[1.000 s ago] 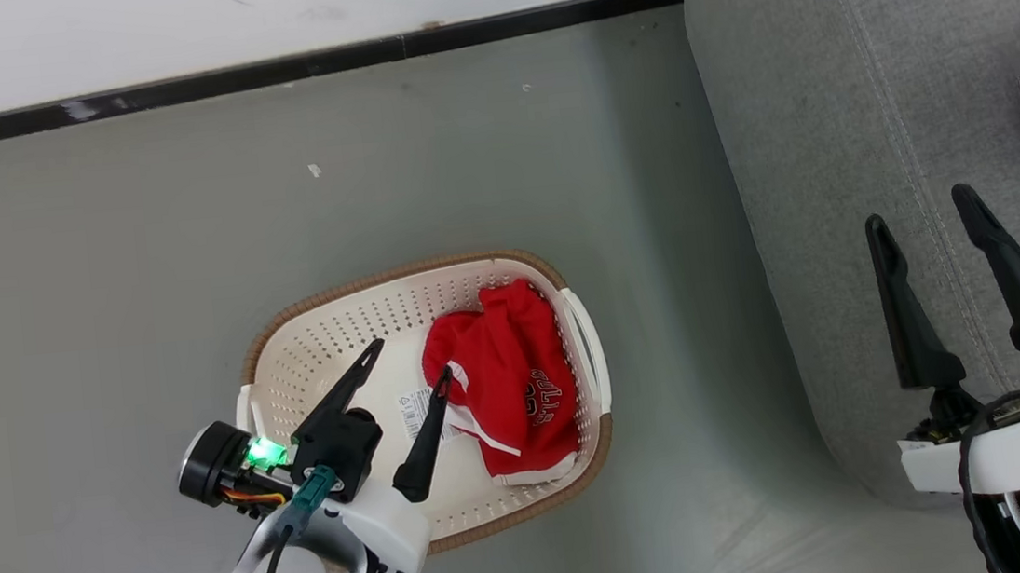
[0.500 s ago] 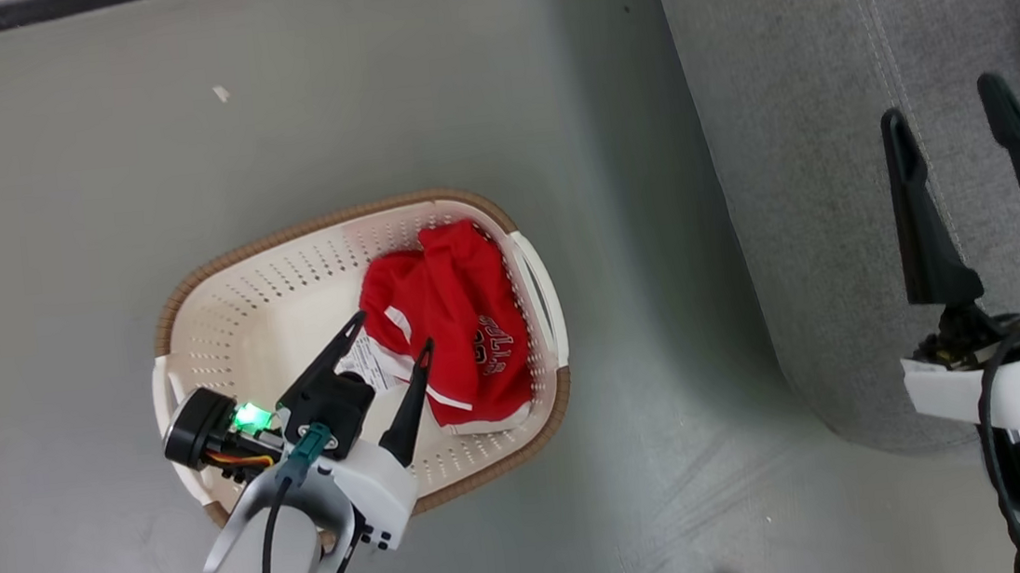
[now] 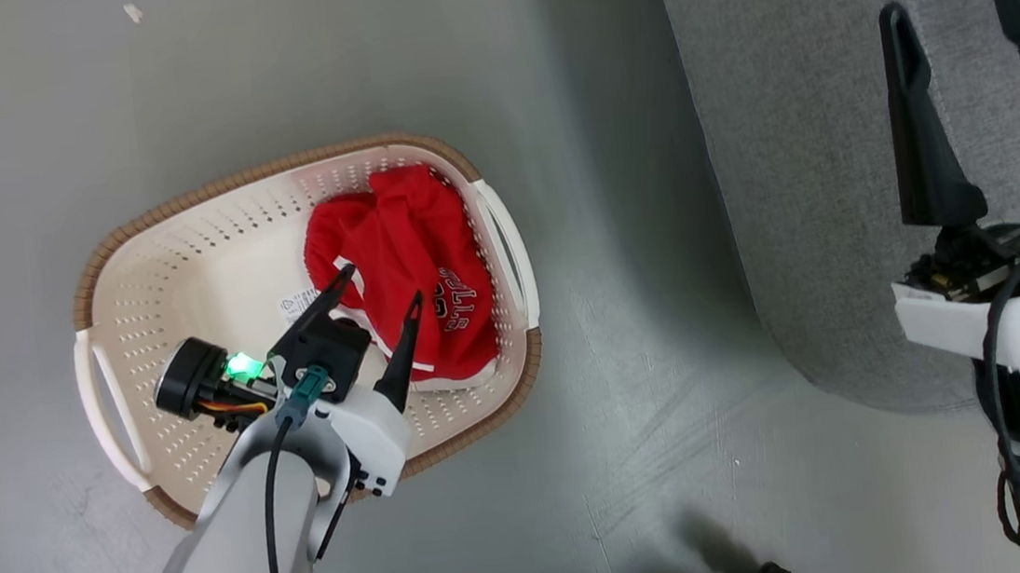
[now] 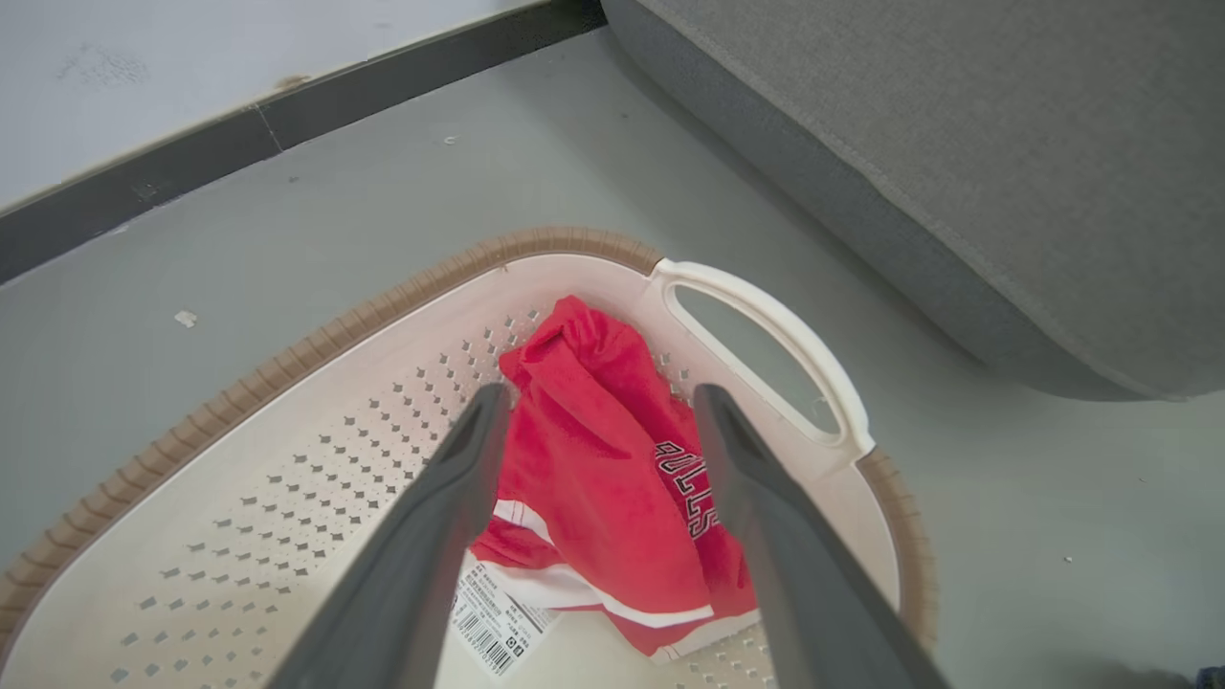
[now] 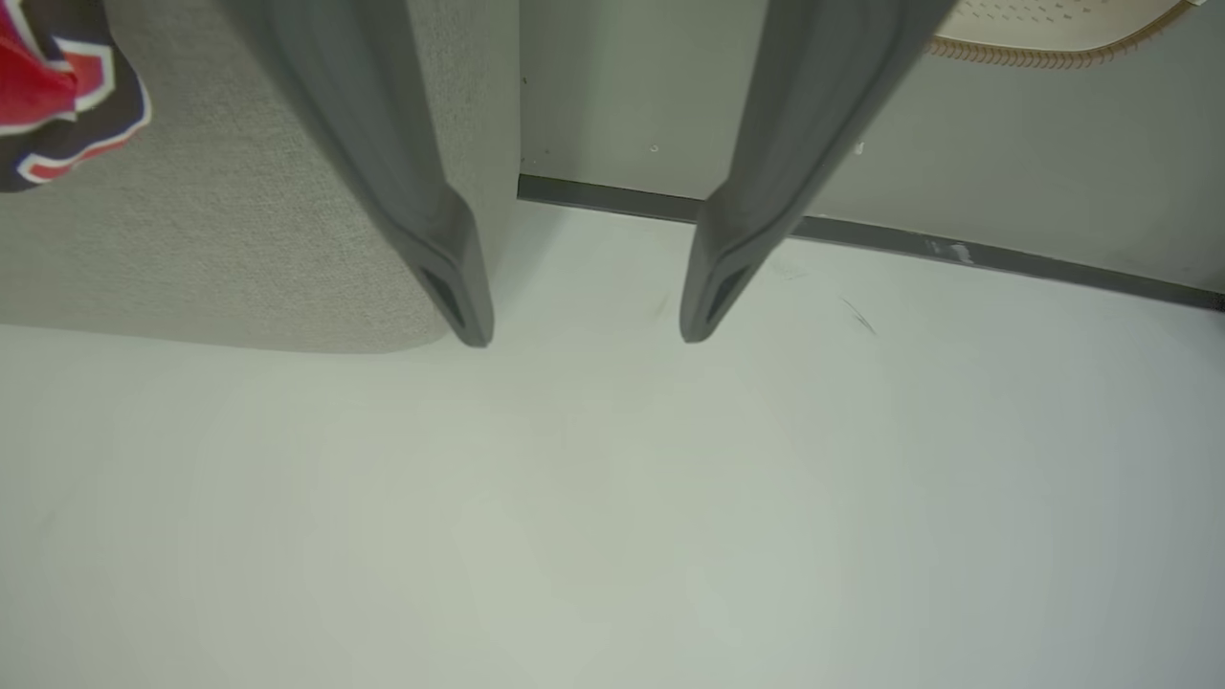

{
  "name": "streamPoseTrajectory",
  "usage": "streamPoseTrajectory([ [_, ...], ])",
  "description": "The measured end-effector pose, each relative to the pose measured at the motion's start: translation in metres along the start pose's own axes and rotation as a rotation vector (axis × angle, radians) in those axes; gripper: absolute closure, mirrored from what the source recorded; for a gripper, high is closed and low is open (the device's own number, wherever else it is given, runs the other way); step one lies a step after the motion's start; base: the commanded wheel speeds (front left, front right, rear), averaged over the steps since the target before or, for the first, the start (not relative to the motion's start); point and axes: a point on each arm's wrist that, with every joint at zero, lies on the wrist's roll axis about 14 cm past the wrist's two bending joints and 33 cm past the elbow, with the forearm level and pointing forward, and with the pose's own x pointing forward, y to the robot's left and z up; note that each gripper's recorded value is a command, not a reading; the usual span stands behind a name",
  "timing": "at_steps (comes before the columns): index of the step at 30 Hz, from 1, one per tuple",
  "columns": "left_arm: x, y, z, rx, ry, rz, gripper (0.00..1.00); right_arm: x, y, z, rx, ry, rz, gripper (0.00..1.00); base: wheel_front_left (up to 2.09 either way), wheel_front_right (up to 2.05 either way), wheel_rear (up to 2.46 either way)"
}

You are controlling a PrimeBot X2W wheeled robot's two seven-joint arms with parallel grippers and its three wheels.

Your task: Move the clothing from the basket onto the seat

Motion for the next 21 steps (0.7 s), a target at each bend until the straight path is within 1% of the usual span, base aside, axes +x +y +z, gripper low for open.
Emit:
streamPoseTrajectory([
  [7,0.017,0.003,-0.019,-0.025,0.034,-0.007,0.0,0.01,0.001,-0.014,-0.004,0.01,0.005,0.0,0.0,0.0,0.0],
  [18,0.04,0.006,-0.035,-0.057,0.043,-0.015,0.0,0.022,0.001,-0.035,-0.015,0.032,0.011,0.0,0.0,0.0,0.0],
  [21,0.045,0.005,-0.039,-0.083,0.043,-0.017,0.0,0.024,0.002,-0.04,-0.018,0.037,0.013,0.0,0.0,0.0,0.0],
])
